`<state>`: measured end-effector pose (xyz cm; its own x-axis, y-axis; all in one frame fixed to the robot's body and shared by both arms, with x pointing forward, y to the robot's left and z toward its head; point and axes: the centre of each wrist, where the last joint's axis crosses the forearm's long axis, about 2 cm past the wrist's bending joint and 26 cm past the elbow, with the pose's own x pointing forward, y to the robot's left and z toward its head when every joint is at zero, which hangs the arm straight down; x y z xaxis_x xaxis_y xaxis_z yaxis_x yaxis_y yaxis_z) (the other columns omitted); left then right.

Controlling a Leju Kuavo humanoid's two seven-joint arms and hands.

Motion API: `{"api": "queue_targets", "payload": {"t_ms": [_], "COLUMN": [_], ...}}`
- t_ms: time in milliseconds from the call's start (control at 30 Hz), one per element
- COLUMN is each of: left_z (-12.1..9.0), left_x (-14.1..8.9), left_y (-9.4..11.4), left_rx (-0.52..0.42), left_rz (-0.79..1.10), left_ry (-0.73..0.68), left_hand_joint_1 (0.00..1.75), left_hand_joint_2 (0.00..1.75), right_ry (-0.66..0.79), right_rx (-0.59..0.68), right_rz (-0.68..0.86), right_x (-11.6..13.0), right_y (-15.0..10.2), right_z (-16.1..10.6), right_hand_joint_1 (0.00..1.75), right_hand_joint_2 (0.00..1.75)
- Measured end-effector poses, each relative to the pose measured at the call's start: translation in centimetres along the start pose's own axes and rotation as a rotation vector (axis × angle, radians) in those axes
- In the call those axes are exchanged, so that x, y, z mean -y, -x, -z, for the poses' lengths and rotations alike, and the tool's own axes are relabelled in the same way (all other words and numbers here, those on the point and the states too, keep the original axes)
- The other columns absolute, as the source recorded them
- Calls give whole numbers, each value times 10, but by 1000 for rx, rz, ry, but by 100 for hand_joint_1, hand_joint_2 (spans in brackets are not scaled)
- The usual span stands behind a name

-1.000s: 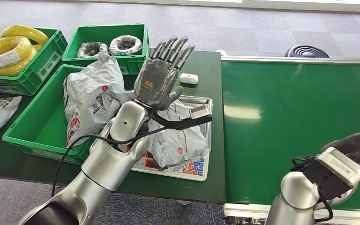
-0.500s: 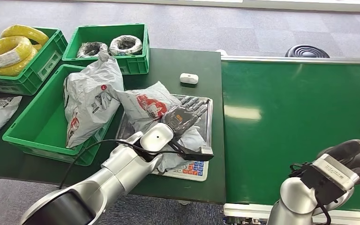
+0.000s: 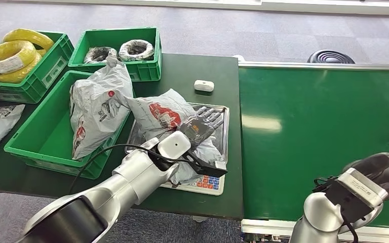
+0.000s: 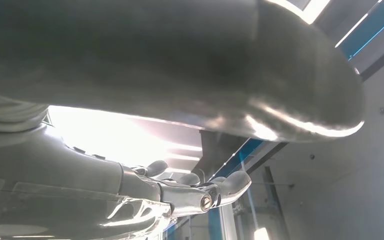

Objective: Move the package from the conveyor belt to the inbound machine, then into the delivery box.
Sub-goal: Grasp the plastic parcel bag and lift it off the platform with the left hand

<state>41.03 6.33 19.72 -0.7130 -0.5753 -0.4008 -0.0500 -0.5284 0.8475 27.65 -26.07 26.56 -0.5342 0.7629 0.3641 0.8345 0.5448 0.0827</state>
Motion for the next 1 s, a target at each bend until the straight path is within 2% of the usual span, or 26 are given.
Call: {"api": "queue_targets", "payload": {"t_ms": [67, 100, 200, 1000], "left_z": [0, 0, 0, -1], "left_x": [0, 0, 1, 4], "left_y": [1, 1, 2, 6], "left_rx": [8, 13, 27, 74], "left_rz": [2, 0, -12, -73], "left_ry": [16, 24, 43, 63], "left_hand_joint_1": [145, 153, 158, 161], "left_hand_joint_2": [175, 175, 175, 175], "right_ry": [-1, -2, -2, 25], "right_rx": [1, 2, 4, 19], "right_rz": [-2, -3, -5, 14], "right_x": [0, 0, 0, 0], "right_y": [0, 0, 0, 2], "right_z": [0, 1, 1, 2], "right_hand_joint_1": [0, 0, 0, 0], "right_hand_joint_2": [0, 0, 0, 0]}}
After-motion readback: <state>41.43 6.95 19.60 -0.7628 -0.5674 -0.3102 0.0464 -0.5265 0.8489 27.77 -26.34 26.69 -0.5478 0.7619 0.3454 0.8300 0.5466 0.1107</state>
